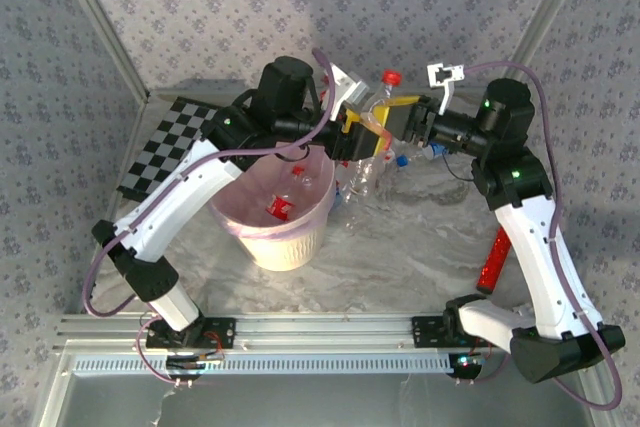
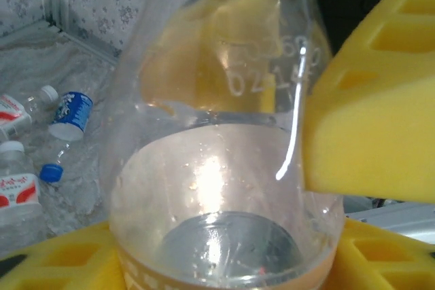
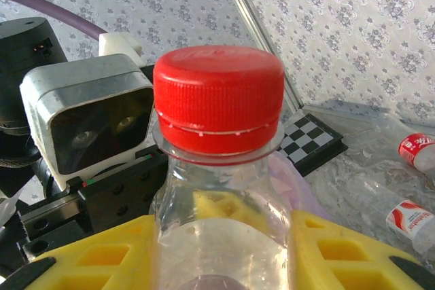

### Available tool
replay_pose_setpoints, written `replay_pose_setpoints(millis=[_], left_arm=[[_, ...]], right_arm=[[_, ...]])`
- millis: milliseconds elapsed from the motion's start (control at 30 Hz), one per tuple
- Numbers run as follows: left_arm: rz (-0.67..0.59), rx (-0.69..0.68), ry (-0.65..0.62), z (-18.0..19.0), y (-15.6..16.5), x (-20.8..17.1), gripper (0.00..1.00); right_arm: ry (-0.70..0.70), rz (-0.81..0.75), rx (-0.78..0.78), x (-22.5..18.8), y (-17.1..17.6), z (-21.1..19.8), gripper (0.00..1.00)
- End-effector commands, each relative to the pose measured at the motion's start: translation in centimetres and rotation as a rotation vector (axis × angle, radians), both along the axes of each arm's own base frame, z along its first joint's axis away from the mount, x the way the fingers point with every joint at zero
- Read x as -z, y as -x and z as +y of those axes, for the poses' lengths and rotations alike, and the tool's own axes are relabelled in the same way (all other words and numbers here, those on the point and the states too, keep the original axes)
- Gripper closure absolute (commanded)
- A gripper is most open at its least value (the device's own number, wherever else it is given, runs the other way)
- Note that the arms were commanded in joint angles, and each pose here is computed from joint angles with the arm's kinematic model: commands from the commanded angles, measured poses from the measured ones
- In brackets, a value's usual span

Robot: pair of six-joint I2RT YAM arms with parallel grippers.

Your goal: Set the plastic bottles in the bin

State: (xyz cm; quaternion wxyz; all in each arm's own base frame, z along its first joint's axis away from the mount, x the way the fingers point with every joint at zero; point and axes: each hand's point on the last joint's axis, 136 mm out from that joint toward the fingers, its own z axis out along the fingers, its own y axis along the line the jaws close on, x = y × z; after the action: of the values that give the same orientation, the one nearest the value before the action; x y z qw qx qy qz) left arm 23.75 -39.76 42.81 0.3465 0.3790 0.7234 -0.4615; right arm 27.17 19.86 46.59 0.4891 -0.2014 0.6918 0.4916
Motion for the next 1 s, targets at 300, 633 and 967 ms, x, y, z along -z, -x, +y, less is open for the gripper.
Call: replay_pose_setpoints(millis=[300, 633, 967], left_arm=[[-0.098, -0.04, 0.015, 0.8, -0.1, -2.3, 0.66], [-0.216, -0.223, -0.042, 6.8, -1.6, -5.4, 0.85], [-0.267, -0.485, -0.081, 17.2, -2.1, -6.2, 1.0]], right_arm=[[0.008, 0.068, 0.071, 0.9, -0.7, -0.9, 0.11], [0.154, 0.192, 0.32, 6.2, -1.4, -6.7, 0.0], [0.256, 0.351, 0.384, 13.0, -2.5, -8.9, 0.0]])
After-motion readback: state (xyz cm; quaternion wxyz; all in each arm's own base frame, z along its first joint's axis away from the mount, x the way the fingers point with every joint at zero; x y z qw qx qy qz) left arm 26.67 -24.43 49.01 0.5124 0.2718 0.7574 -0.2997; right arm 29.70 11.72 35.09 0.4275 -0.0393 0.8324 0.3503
